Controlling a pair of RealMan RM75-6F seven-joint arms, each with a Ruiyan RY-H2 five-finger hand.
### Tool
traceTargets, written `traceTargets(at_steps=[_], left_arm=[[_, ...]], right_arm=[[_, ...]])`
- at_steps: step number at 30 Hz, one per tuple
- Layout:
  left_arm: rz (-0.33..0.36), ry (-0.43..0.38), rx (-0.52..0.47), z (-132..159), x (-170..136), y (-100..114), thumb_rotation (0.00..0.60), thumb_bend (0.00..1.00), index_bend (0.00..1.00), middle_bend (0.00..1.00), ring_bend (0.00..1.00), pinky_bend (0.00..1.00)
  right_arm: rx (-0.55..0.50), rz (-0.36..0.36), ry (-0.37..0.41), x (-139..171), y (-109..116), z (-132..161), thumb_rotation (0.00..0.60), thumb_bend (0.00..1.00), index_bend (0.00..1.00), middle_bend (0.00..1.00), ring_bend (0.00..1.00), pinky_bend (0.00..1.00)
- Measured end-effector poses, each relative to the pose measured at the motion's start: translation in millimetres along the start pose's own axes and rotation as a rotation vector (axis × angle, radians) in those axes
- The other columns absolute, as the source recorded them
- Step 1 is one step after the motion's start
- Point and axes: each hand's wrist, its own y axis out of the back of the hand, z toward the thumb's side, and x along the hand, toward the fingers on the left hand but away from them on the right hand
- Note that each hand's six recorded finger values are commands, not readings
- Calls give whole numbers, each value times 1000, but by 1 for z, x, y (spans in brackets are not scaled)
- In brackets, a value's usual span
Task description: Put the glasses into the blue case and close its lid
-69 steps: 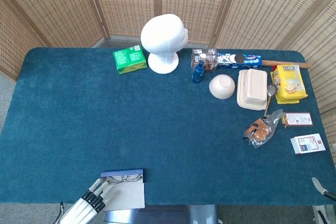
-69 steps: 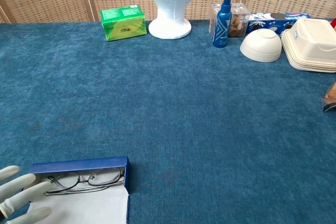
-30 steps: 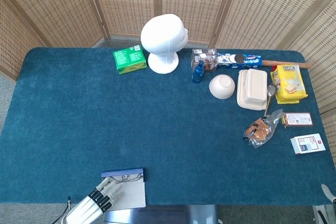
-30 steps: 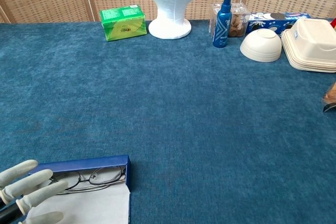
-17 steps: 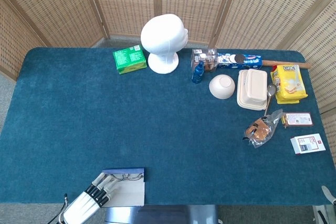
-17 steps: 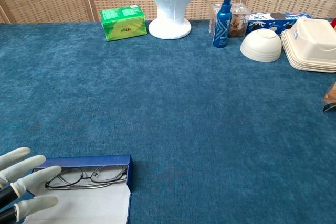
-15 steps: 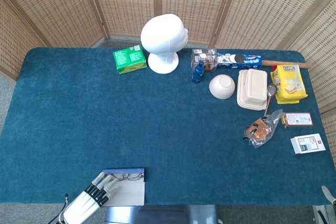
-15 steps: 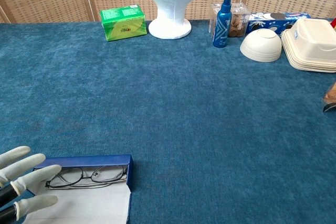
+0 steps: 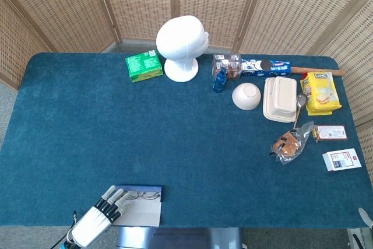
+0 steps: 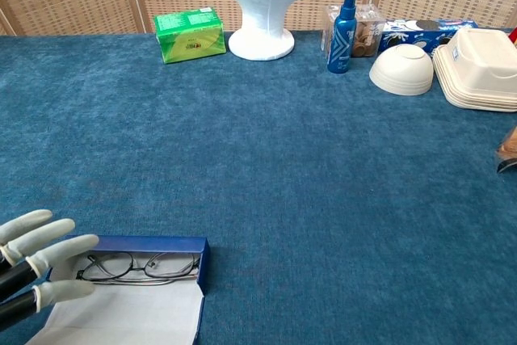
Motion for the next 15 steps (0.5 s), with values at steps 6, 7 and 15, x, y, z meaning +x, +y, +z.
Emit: traceTargets(at_steps=[6,7,15], left_arm=[[12,12,-25,-2,5,1,600,301,258,96,0,0],[15,16,-32,-2,6,1,600,301,260,97,0,0],[23,48,-119,-3,16,1,600,303,293,109,0,0]], right_arm=[[2,-2,-5,2,2,-2,555,230,0,124,0,177],[3,-2,-6,2,2,-2,555,230,0,124,0,178],[1,-8,-16,5,4,-5,554,231,0,124,0,179]])
